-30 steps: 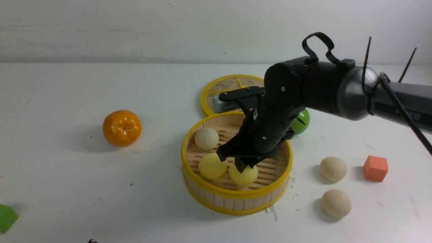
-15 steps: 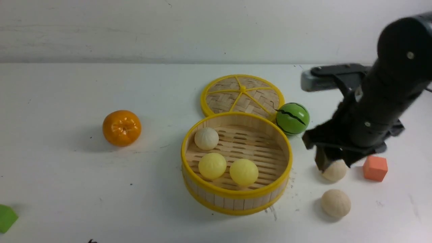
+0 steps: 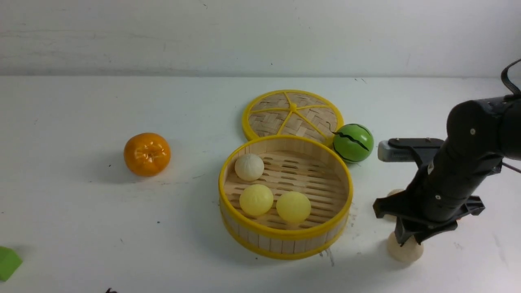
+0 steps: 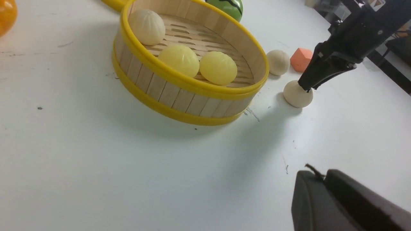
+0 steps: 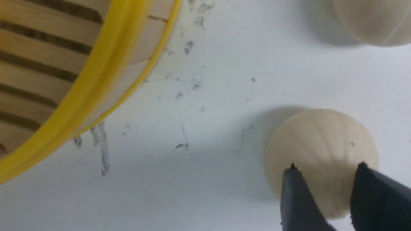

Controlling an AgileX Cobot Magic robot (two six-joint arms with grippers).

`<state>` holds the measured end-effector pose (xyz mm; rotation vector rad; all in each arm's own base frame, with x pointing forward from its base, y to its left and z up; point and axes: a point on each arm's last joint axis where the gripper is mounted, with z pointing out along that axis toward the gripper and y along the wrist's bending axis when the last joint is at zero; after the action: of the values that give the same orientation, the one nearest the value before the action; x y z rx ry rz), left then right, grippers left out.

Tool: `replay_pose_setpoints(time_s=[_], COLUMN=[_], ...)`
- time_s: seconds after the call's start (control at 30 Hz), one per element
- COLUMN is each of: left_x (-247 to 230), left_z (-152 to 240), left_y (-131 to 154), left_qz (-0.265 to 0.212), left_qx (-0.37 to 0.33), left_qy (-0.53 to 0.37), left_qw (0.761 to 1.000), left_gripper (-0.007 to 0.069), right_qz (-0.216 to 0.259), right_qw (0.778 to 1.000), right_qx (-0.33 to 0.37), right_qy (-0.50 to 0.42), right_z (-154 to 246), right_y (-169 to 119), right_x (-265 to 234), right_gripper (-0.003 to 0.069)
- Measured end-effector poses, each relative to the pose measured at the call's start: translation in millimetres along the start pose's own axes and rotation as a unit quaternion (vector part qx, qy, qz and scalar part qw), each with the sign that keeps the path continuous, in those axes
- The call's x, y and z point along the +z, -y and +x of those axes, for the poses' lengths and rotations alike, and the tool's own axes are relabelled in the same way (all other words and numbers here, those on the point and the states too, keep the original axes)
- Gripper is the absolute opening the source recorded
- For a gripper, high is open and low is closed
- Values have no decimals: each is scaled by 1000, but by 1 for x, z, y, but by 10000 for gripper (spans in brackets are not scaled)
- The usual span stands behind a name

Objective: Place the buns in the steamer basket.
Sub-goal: Use the right arm to grab a steamed stuffed bun

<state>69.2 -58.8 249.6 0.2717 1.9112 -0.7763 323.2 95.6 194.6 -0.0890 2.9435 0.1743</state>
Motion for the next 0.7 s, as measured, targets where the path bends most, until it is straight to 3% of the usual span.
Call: replay_pose_setpoints(time_s=[0.43,0.7], left_x=[0,0], left_z=[0,0], left_y=[0,0], left_qz=[0,0], left_qx=[0,0], left_qy=[0,0], left_qw=[1000,1000], left_gripper=[62,68], right_qz=[8,8], right_qw=[1000,1000], right_qx=[2,0], right_qy=[11,15], right_z=[-3,-4], right_y=[2,1], right_x=[5,5], right_gripper=[245,98])
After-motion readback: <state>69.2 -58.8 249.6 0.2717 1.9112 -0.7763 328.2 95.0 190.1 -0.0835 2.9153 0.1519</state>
